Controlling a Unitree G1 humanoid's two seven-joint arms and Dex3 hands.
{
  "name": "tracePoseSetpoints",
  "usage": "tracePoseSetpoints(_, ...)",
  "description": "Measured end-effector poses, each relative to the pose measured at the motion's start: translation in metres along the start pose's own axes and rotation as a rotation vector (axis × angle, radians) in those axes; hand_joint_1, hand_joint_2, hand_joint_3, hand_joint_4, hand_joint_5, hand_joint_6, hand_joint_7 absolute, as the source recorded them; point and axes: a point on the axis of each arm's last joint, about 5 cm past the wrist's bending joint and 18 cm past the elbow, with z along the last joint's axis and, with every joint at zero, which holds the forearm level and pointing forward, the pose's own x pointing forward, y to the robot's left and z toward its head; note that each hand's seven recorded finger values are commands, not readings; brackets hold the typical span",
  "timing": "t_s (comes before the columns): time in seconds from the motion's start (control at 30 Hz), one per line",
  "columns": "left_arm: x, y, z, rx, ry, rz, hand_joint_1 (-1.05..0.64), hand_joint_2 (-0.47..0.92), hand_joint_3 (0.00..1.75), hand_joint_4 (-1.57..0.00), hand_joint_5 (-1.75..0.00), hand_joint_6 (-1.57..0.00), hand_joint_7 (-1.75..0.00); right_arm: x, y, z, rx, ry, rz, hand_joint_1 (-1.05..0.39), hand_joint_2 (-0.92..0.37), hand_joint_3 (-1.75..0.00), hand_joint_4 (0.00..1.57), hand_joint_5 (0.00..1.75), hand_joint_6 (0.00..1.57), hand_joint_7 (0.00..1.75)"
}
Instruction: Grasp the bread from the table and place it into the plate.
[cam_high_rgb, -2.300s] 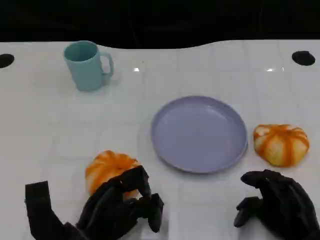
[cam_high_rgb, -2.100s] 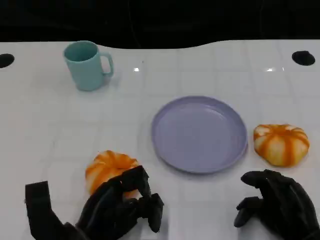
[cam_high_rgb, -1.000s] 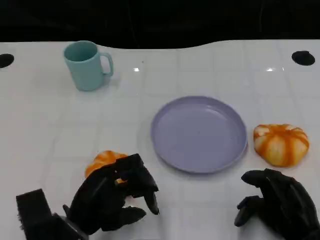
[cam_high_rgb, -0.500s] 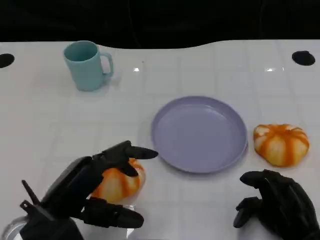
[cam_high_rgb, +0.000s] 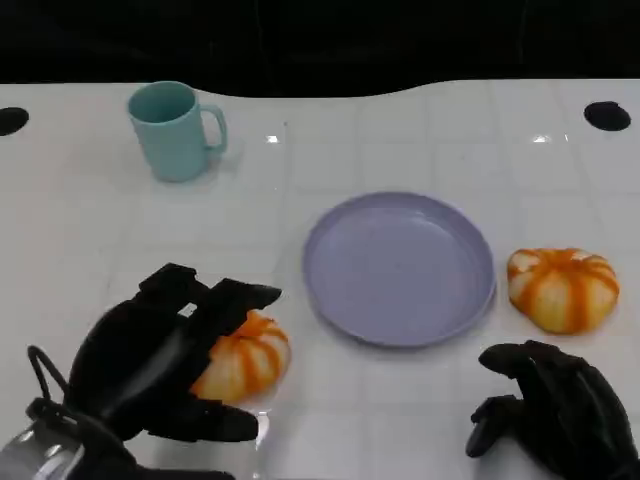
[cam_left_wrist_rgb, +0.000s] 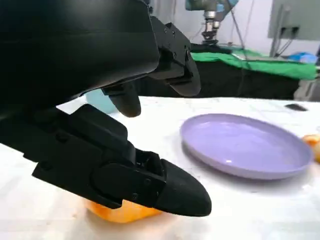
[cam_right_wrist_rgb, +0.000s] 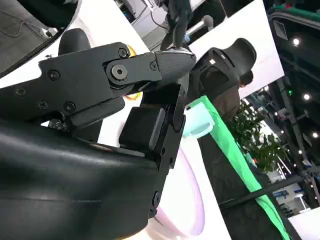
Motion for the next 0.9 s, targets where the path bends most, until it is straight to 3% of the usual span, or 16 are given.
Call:
tracePoseSetpoints(0.3, 0.017, 0.001, 0.000, 0.171, 0.046, -0.065, -1.05, 0.88, 0.13, -0.08, -1.06, -0.16, -0.47, 0.000, 0.0009, 0.000, -0.005, -0.001, -0.006, -0.59, -0.92, -0.16, 1.57, 0.57, 1.57, 0.23)
tracePoseSetpoints(0.5, 0.032, -0.012, -0.001, 0.194, 0.058, -0.148, -1.05, 0.85, 0.10, -0.08, -1.07, -0.15, -0.49, 0.000, 0.0009, 0.000, -0.007, -0.003, 0.000, -0.58, -0.92, -0.17, 1.57, 0.56, 1.57, 0.22)
tracePoseSetpoints(0.9, 0.051, -0.033, -0.007, 0.247, 0.091, -0.326, -1.05, 0.81, 0.00, -0.18, -0.85, -0.24, -0.33, -0.001, 0.0010, 0.000, -0.009, -0.003, 0.001, -0.58, -0.92, -0.17, 1.57, 0.56, 1.57, 0.23)
